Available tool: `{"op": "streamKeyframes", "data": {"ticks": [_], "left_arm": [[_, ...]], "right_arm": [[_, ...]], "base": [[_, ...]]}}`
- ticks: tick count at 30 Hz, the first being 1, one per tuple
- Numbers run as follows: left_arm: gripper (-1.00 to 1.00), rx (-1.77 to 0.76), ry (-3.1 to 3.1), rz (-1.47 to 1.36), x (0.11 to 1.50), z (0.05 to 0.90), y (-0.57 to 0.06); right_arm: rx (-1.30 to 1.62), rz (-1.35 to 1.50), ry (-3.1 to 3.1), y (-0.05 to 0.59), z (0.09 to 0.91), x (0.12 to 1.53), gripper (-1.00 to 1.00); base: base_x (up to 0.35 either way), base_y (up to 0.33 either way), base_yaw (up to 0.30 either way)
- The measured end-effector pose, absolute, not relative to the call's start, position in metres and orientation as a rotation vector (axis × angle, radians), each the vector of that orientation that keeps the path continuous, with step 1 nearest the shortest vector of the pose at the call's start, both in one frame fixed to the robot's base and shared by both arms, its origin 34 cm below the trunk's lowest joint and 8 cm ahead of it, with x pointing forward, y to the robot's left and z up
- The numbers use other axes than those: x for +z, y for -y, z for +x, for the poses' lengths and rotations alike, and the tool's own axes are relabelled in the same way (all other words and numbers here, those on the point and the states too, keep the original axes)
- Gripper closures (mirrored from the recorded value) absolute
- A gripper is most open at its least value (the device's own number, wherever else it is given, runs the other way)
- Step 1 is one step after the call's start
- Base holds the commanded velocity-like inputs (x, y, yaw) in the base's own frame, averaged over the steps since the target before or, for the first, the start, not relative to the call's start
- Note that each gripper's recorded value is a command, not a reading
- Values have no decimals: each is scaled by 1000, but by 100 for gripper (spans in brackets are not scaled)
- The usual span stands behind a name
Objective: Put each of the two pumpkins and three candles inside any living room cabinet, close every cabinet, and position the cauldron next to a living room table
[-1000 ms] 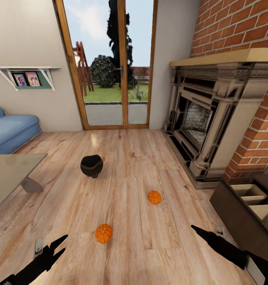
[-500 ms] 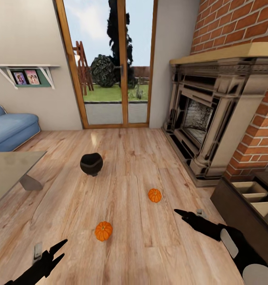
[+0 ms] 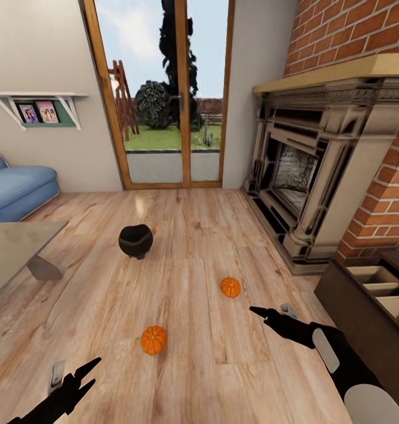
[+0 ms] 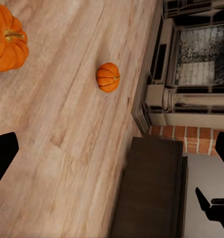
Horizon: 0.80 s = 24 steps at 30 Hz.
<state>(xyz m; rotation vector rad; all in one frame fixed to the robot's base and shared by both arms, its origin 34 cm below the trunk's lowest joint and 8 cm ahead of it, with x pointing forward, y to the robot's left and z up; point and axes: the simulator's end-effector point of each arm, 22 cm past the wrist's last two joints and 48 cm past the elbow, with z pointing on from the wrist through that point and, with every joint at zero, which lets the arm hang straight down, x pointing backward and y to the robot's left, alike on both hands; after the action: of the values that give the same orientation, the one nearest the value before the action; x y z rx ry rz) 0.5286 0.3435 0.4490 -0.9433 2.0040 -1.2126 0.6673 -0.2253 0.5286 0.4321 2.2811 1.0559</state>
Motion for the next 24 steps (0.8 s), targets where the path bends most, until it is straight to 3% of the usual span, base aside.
{"op": "streamKeyframes", "data": {"ticks": [24], "left_arm": [[-100,-1172,-2037,-936,390,515,-345]], "right_arm": [[1199,409,-2201,179,660,497,-100]], "base": [[0,0,0]]}}
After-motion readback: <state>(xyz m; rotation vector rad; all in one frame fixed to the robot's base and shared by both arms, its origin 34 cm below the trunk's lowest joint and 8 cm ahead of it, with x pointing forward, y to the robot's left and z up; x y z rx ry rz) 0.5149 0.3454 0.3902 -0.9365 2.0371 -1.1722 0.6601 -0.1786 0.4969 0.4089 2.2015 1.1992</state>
